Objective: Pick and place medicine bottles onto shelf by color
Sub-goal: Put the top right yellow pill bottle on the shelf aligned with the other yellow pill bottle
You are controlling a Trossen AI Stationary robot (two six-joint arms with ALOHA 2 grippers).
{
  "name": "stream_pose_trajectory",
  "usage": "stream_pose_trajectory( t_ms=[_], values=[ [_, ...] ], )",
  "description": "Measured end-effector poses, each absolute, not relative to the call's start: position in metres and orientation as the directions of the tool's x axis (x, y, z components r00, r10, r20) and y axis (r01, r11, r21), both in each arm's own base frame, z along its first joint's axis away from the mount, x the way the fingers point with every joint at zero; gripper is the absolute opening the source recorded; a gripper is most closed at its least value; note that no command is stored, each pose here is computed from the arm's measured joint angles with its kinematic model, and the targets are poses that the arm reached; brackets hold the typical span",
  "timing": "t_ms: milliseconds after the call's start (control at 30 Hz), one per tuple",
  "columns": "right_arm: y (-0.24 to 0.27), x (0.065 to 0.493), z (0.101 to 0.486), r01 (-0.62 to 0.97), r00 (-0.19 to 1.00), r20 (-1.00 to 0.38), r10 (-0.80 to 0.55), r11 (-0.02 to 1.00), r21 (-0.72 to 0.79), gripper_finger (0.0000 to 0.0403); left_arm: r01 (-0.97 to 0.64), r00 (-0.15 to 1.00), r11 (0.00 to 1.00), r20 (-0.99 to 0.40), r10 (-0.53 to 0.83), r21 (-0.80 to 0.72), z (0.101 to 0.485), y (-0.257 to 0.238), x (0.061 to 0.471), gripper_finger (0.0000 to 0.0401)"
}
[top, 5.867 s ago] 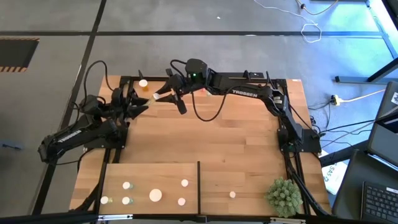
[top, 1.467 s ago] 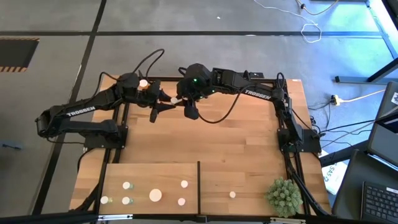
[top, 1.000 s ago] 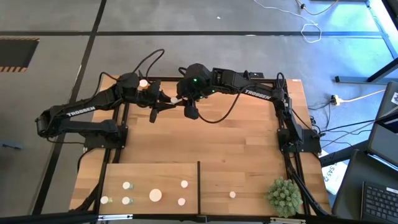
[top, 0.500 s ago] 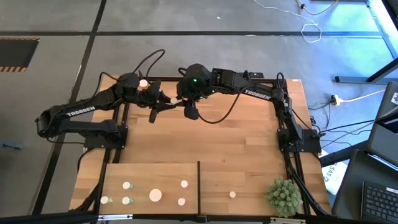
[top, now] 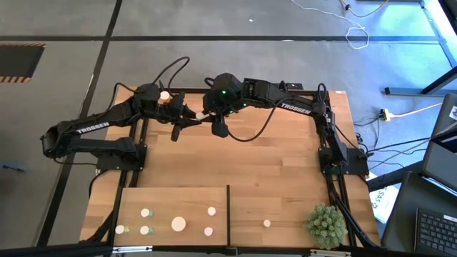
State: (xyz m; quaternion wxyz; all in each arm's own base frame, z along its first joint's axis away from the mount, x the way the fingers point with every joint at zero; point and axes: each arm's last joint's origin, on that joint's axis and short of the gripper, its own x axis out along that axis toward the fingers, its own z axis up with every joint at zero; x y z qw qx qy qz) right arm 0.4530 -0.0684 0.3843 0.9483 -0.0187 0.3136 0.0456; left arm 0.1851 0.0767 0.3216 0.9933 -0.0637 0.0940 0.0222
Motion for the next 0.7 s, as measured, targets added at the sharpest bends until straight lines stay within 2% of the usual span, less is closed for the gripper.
stream_pose_trajectory(
  t_ms=[333, 567, 700],
  values=[
    [-0.0686, 0.4529, 0.3842, -0.112, 0.799, -0.597, 0.074, 0.993, -0.027, 0.0116, -0.056, 0.981, 0.991, -0.189, 0.032, -0.122, 0.3216, 0.0767, 0.1851, 0.0073],
    [-0.0691, 0.4526, 0.3839, -0.131, 0.797, -0.599, 0.079, 0.99, -0.044, 0.0077, -0.054, 0.981, 0.992, -0.19, 0.031, -0.117, 0.3216, 0.0767, 0.1851, 0.0073],
    [-0.0704, 0.4527, 0.3843, -0.125, 0.8, -0.595, 0.073, 0.991, -0.047, 0.0079, -0.056, 0.981, 0.991, -0.19, 0.032, -0.119, 0.3217, 0.0766, 0.1847, 0.0073]
  ],
)
